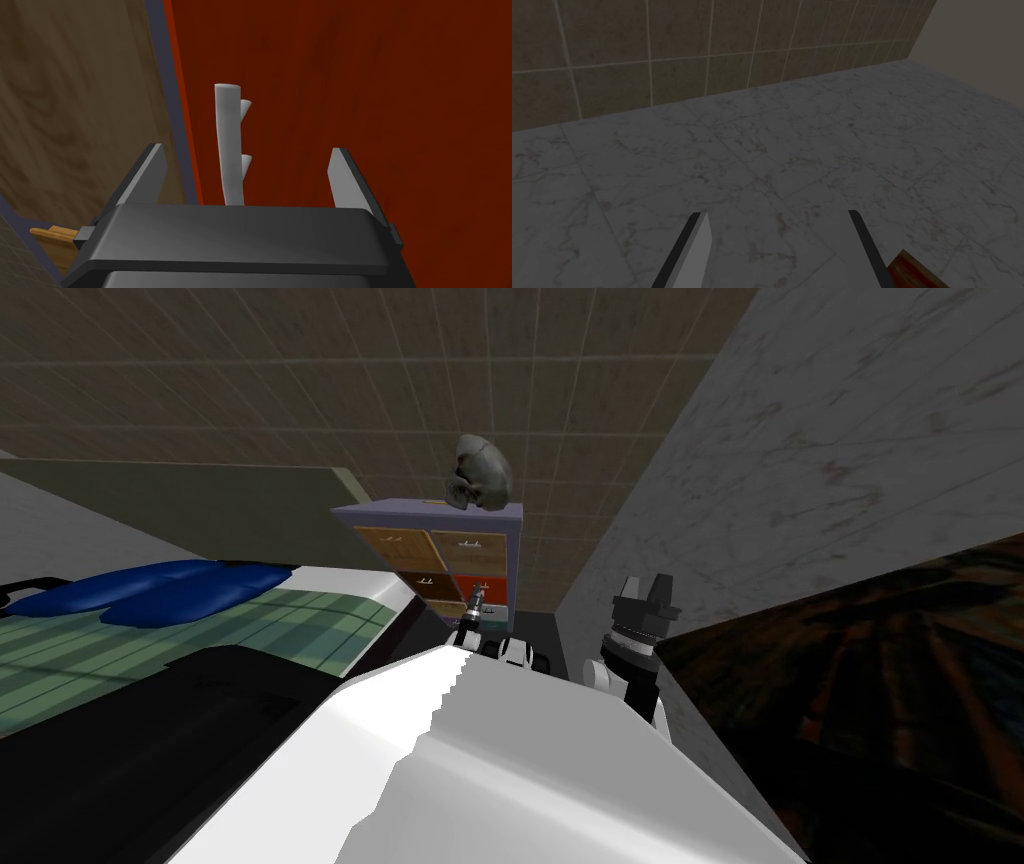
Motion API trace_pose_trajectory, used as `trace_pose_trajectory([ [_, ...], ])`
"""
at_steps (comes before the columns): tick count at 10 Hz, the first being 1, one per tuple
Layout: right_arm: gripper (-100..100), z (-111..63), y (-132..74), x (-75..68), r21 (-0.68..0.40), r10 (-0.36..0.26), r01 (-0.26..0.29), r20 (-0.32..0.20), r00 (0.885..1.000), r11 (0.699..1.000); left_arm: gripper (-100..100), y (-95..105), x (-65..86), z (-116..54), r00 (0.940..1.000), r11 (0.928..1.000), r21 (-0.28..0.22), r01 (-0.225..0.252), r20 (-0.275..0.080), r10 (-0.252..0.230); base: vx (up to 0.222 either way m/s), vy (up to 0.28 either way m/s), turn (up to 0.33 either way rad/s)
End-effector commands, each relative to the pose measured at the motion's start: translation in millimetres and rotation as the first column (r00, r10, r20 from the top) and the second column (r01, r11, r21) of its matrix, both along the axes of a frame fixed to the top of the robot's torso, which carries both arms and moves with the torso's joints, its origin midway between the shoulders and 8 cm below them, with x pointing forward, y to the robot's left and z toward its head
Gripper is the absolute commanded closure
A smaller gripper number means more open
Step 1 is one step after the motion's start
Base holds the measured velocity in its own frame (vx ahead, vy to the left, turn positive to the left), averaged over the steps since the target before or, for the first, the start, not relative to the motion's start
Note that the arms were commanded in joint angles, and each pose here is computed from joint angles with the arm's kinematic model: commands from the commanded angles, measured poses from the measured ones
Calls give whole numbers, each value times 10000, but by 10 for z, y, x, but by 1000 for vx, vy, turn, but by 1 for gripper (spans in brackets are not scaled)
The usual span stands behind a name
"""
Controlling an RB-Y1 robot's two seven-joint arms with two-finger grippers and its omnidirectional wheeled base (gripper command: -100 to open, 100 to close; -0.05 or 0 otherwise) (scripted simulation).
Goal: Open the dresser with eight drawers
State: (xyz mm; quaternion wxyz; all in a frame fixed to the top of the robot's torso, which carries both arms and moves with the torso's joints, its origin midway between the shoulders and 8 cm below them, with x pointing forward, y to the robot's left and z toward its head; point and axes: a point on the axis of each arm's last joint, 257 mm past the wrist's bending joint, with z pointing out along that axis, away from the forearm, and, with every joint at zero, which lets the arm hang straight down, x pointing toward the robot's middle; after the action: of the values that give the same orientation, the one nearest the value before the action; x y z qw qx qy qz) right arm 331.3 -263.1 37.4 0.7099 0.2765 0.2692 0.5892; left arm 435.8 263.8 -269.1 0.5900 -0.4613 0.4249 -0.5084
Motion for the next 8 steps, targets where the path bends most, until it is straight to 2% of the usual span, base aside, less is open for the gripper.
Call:
trace_pose_trajectory([
  [1, 0, 0, 0, 0, 0, 0, 0, 1, 10000, 10000, 100, 7, -62, -61, 10000, 10000, -12, -1, -21, 1, -37, 2, 0],
  [2, 0, 1, 0, 0, 1, 1, -1, 2, 10000, 10000, 100, 6, -96, -96, 10000, 10000, -19, -2, -21, 2, -57, 2, 5],
  [3, 0, 1, 1, 1, 2, 2, -2, 2, 10000, 10000, 100, -3, -27, 29, 9997, 10000, 3, 22, 230, -22, -36, -6, -1],
  [6, 0, 1, 1, 1, 2, 2, -2, 4, 10000, 10000, 100, -27, -8, 4, 9999, 10000, -2, 71, -72, -71, -173, -29, 22],
  [7, 0, 1, 1, 1, 3, 2, -2, 3, 10000, 10000, 100, -25, 9, 81, 9999, 10000, 5, 74, 154, -74, -91, -21, 3],
  [8, 0, 0, 0, 1, 1, 1, -1, 2, 10000, 10000, 100, -39, -9, 41, 10000, 10000, -4, 98, 9, -98, -148, -20, 18],
])
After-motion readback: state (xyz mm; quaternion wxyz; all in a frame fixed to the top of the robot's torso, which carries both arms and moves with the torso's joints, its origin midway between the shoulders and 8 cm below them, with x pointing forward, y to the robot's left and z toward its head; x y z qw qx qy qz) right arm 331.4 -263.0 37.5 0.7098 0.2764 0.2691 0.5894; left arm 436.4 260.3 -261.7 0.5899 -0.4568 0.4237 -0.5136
